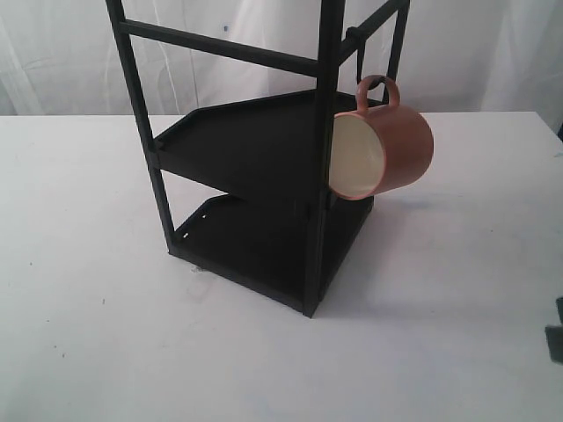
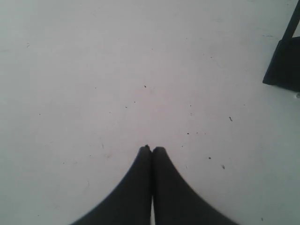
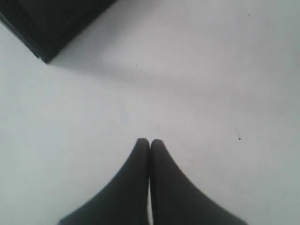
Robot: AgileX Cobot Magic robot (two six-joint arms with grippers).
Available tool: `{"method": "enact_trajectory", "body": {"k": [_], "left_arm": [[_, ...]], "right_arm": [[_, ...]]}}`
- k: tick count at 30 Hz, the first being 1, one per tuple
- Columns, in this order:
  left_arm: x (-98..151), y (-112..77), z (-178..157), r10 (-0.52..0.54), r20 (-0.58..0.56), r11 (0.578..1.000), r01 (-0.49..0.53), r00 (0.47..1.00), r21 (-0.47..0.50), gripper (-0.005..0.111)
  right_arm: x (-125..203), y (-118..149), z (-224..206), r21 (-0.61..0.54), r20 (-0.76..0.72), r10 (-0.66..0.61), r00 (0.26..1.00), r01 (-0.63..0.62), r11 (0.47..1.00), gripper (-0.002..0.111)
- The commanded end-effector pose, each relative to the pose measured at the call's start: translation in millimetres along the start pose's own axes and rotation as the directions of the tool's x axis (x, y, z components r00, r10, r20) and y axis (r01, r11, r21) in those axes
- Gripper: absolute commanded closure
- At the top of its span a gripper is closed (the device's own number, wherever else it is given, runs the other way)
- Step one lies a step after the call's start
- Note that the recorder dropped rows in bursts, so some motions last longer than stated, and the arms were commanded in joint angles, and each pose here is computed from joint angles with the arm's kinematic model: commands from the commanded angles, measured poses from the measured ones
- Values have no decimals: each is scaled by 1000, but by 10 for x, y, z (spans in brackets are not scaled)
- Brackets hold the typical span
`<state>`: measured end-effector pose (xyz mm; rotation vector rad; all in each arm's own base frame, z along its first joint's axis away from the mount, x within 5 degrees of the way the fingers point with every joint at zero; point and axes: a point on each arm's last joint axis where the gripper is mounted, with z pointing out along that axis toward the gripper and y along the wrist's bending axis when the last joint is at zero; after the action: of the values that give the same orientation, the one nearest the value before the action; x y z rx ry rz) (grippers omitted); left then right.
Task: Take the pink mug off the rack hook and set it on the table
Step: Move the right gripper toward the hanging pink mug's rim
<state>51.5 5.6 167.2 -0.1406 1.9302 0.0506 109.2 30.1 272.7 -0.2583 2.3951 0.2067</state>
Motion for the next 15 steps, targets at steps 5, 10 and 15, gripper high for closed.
{"method": "enact_trajectory", "body": {"k": [5,10,15], "left_arm": [[9,-3,2,-1,2,1000,1,1000,6,107],[9,-3,2,-1,2,1000,1,1000,6,107],[9,-3,2,-1,2,1000,1,1000,6,107]], "right_arm": [[-467,65,-576,-4,-38,-26,999,26,1000,108],[-644,141,-775,-37,-11,-84,996,84,996,108],[-805,201,-820,-63,2,-96,995,96,993,108]]}}
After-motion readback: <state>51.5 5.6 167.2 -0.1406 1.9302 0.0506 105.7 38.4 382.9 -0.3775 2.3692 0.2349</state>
